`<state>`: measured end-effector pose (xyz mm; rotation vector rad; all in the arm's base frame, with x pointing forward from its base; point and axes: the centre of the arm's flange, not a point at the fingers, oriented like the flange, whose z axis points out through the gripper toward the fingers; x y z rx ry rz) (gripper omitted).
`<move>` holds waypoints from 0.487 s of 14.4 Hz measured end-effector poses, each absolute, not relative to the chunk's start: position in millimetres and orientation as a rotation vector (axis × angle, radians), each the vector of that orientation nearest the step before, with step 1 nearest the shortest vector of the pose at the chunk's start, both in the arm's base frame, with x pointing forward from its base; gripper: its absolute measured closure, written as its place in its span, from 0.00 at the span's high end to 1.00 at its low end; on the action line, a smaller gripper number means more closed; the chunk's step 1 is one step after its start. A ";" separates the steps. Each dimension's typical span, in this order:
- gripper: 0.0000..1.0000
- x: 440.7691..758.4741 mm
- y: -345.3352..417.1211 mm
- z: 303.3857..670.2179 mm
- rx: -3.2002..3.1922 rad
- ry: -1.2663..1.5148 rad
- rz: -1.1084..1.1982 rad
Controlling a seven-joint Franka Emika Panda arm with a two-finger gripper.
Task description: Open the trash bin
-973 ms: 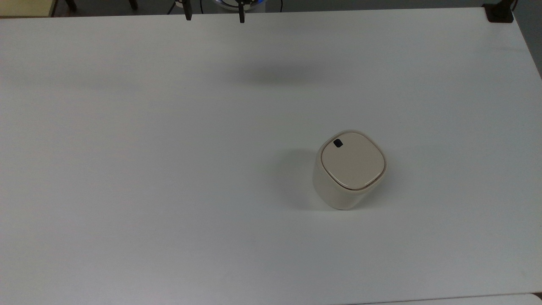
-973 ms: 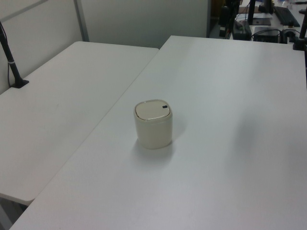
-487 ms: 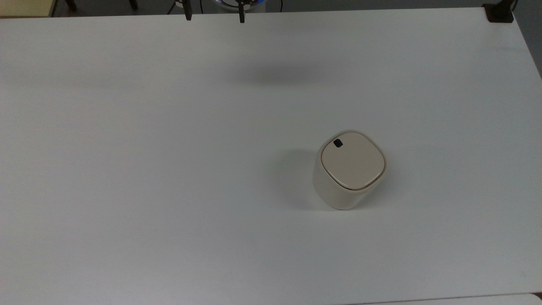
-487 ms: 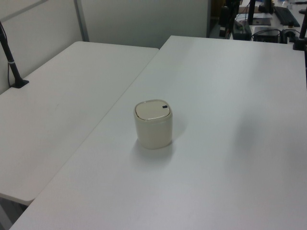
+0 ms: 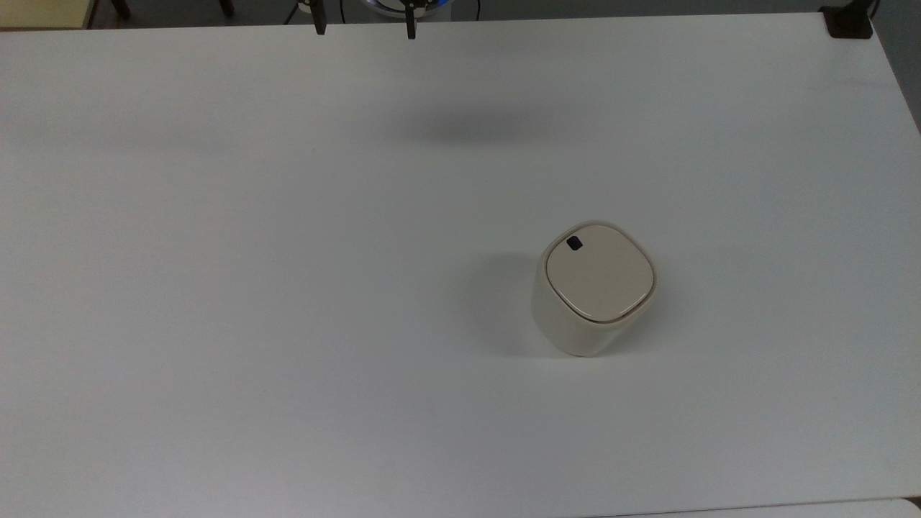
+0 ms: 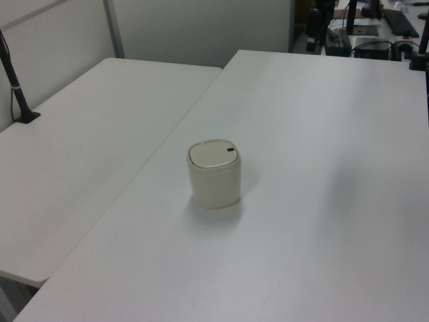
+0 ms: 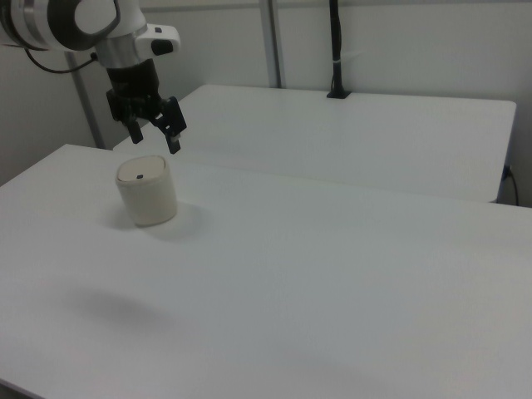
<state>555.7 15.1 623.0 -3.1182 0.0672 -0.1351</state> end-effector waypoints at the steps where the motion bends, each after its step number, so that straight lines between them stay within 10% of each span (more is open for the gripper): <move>1: 1.00 555.9 15.1 622.6 -3.118 0.066 -0.134; 7: 1.00 561.6 15.2 610.8 -3.122 -0.160 -0.103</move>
